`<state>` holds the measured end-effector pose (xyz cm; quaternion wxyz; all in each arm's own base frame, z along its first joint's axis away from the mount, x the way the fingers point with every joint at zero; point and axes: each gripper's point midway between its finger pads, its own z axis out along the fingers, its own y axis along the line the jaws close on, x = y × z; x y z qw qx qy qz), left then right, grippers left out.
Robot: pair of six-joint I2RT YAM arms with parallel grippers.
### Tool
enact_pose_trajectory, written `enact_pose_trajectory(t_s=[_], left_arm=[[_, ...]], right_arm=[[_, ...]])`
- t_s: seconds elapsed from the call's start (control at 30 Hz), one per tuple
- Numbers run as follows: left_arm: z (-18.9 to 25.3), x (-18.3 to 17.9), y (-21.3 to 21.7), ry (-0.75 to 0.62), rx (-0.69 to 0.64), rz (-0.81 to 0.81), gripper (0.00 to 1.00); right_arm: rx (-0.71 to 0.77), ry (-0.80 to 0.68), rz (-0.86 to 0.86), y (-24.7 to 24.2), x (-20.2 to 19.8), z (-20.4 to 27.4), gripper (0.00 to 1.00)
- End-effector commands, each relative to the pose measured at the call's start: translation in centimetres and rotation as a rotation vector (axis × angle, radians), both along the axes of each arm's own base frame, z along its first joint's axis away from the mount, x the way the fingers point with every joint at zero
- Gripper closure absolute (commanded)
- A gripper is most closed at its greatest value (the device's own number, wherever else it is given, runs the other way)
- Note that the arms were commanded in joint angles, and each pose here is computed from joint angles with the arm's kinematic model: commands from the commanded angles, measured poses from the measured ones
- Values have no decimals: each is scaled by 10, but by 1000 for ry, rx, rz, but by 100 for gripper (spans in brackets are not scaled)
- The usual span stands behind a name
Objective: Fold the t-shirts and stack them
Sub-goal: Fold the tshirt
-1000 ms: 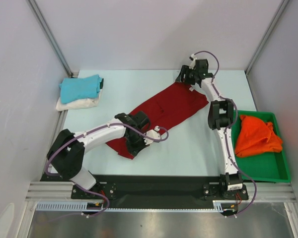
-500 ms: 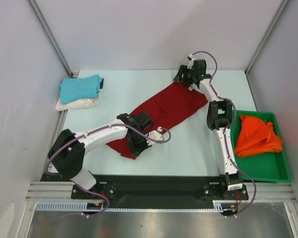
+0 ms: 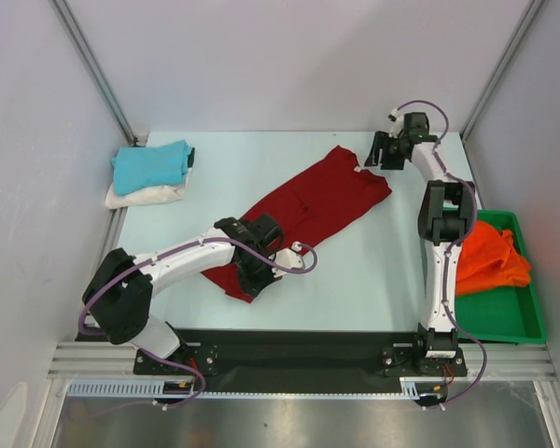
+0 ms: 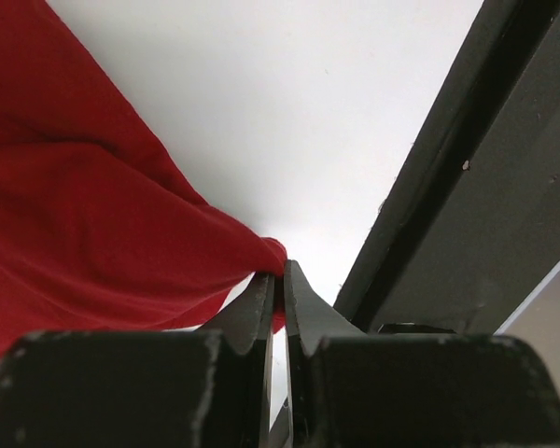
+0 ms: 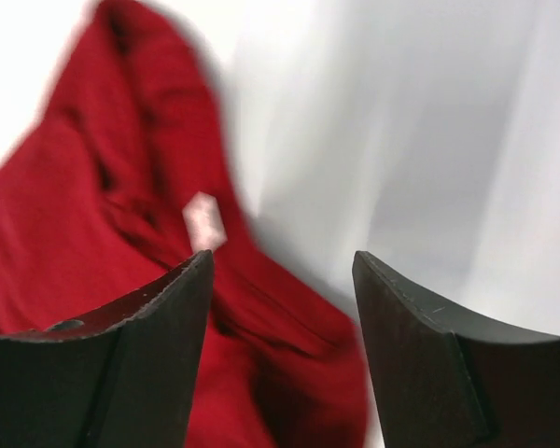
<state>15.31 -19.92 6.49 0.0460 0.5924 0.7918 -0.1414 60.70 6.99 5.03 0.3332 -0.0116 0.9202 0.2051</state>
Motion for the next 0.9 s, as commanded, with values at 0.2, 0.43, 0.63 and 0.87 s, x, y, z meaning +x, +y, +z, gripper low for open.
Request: enact_pose_trajectory(t_s=[0.2, 0.43, 0.63, 0.87], left_arm=[[14, 8, -11, -50, -54, -10, 92], [14, 7, -9, -49, -42, -9, 92], [13, 8, -8, -50, -35, -10, 92], [17, 13, -17, -53, -55, -6, 92]], right_arm=[[-79, 46, 40, -25, -30, 0, 37], [-103, 87, 50, -21, -31, -22, 50], [-150, 115, 42, -26, -36, -33, 84], [-210, 55, -22, -43, -13, -23, 100]])
